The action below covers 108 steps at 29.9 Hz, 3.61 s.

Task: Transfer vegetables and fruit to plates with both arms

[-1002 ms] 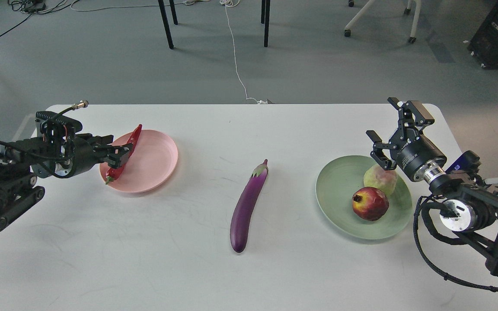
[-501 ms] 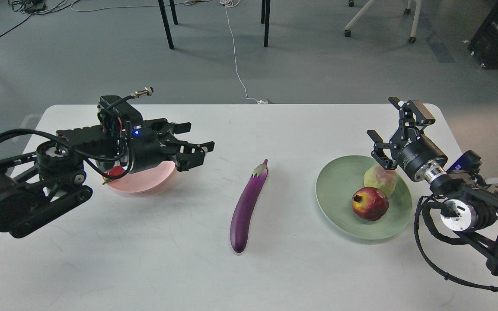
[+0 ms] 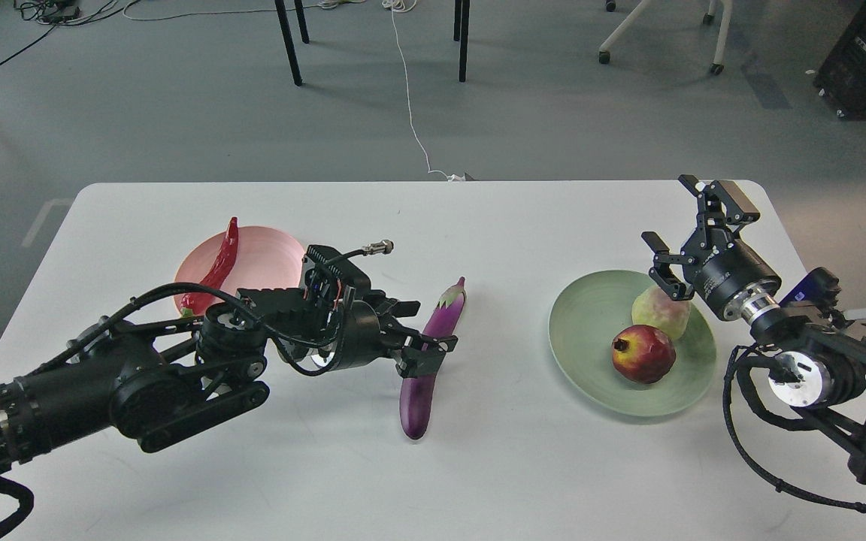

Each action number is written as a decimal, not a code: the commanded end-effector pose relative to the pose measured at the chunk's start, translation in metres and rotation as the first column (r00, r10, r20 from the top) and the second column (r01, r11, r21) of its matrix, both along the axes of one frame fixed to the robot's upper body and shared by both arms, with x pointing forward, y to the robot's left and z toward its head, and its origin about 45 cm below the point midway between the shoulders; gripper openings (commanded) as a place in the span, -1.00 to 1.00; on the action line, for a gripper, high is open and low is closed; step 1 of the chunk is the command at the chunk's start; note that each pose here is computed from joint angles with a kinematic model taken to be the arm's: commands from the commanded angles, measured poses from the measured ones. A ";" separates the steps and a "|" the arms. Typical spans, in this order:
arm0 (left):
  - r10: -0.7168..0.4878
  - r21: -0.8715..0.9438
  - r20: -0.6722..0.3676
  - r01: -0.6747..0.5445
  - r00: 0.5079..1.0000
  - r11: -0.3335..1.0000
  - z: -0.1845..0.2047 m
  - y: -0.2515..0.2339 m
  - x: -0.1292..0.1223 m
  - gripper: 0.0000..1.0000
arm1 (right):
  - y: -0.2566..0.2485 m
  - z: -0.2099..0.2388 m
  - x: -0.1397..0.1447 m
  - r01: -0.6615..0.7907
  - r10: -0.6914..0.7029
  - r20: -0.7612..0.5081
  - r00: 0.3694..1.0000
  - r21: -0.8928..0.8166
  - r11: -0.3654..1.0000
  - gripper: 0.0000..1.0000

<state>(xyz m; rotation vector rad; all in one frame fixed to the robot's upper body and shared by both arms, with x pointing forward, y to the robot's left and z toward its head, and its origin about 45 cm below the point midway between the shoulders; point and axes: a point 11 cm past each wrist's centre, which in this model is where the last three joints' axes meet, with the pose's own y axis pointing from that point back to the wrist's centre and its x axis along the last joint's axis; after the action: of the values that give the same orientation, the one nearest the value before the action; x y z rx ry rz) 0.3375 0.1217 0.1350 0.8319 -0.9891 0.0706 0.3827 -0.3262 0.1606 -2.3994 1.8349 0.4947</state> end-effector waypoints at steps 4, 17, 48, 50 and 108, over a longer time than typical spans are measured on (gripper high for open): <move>0.010 0.001 -0.024 -0.010 1.000 1.000 -0.011 -0.008 -0.007 0.68 | 0.000 0.000 0.000 0.001 -0.001 0.000 1.000 0.000 1.000 0.97; 0.044 0.054 -0.038 -0.042 0.998 0.998 -0.030 -0.001 -0.016 -0.60 | 0.000 0.000 0.000 0.001 -0.001 0.000 1.000 0.002 1.000 0.97; 0.533 0.058 0.045 -0.535 0.845 0.843 0.015 0.225 0.023 -0.55 | 0.003 0.001 0.001 0.000 0.000 0.002 1.000 0.007 1.000 0.97; 0.549 0.069 0.050 -0.551 0.834 0.832 0.014 0.233 0.024 -0.48 | 0.002 0.000 0.000 0.000 0.000 0.001 1.000 0.007 1.000 0.97; 0.155 -0.461 -0.886 -0.805 0.436 -0.373 0.028 0.200 0.027 0.96 | 0.016 0.029 0.011 -0.019 0.013 0.071 0.997 0.082 0.996 0.97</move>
<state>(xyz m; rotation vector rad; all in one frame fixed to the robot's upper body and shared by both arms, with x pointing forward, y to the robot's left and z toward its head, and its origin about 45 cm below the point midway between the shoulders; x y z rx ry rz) 0.3631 0.3172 0.1612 -0.2581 0.3355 1.3354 0.3946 -0.3094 0.1873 -2.3461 1.7360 0.4749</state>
